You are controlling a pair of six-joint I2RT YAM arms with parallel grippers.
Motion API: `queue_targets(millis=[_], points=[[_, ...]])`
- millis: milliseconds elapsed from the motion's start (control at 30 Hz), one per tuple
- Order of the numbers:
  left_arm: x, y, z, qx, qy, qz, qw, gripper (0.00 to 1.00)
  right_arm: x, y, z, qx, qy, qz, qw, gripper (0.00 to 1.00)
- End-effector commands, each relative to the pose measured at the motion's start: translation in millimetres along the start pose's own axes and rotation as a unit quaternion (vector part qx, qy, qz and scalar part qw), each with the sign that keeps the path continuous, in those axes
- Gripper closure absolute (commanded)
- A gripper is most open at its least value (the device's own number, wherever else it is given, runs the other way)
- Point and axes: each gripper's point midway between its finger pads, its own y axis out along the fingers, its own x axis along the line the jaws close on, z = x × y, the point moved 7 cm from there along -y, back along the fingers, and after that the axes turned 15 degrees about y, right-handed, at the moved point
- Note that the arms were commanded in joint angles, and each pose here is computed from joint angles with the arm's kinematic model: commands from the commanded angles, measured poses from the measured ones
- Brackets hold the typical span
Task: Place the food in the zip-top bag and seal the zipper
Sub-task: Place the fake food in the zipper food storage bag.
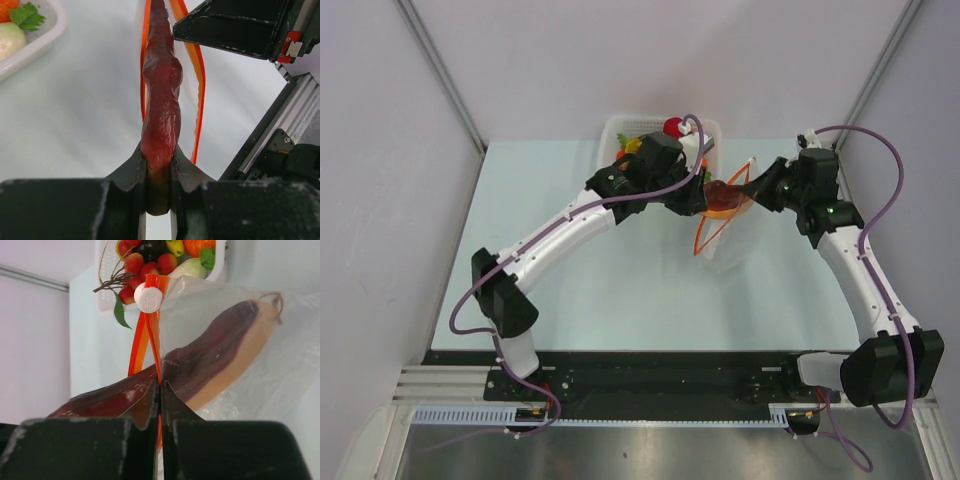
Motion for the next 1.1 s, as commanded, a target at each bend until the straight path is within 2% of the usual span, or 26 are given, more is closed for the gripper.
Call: queue_targets(millis=[0,100,267,400,467,600,867,1067], points=[[-5.5,-8.4,-25.3,-0.062,-0.007,0.039,0.997,1.0,20.5,-6.2,-6.0,0.03,0.041,-0.065,0.997,1.0],[6.4,-21.2,-23.8,-0.052,-0.018,0.031,0.998,1.0,30.4,-12.0,-8.5,0.037,0.065,-0.084,0.994,1.0],[10.7,-44.7,-24.5,-0.024,0.004,0.01,1.0,1.0,38.2,-13.0,1.5,0.057,0.114,-0.086,0.988,1.0],[13.0,-37.8,-13.1,0.028,0.005,0.011,1.0,1.0,31.3,-1.9,15.9,0.077,0.151,-0.081,0.982,1.0],[12.7,-32.4,-7.7,0.036,0.004,0.019,0.999,1.0,32.2,3.6,15.6,0.08,0.168,-0.087,0.979,1.0],[8.0,-23.5,-7.5,0.024,-0.003,0.036,0.999,1.0,35.7,8.3,10.8,0.087,0.187,-0.097,0.974,1.0],[18.5,0.2,-1.7,0.064,-0.026,-0.012,0.998,1.0,40.8,7.8,4.5,0.086,0.2,-0.1,0.971,1.0],[13.4,3.9,-1.1,0.033,-0.029,-0.012,0.999,1.0,26.4,12.4,6.1,0.086,0.224,-0.079,0.968,1.0]])
